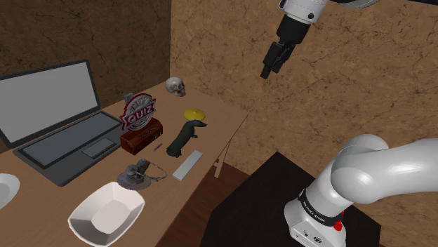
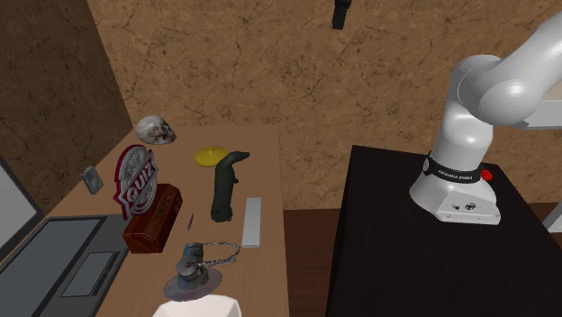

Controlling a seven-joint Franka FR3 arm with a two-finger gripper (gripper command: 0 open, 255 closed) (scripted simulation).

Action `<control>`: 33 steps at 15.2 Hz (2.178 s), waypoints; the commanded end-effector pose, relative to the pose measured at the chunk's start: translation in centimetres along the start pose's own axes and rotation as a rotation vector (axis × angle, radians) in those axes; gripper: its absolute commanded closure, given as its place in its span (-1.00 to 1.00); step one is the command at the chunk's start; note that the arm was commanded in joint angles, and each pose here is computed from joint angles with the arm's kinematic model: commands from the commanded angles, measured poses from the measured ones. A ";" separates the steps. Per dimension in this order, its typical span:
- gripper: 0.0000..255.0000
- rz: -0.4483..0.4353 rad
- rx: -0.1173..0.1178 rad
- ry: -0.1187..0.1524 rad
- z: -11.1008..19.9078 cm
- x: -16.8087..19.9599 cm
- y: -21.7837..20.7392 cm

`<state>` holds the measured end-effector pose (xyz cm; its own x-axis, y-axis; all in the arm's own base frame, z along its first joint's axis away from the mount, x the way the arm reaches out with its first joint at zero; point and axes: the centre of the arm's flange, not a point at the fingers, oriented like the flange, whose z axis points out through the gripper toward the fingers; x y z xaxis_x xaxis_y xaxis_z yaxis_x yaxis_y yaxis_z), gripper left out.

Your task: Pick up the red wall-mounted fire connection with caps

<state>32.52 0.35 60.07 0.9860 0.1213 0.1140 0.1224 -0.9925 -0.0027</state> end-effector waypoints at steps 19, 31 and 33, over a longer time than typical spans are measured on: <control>-1.00 0.034 -0.110 -0.006 17.2 8.1 -16.1; -1.00 0.056 -0.184 -0.009 29.6 13.7 -25.7; -1.00 0.060 -0.196 -0.010 31.7 14.7 -27.1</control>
<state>47.01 28.65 31.76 0.9921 0.0634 0.1083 0.0435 -0.9831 0.1778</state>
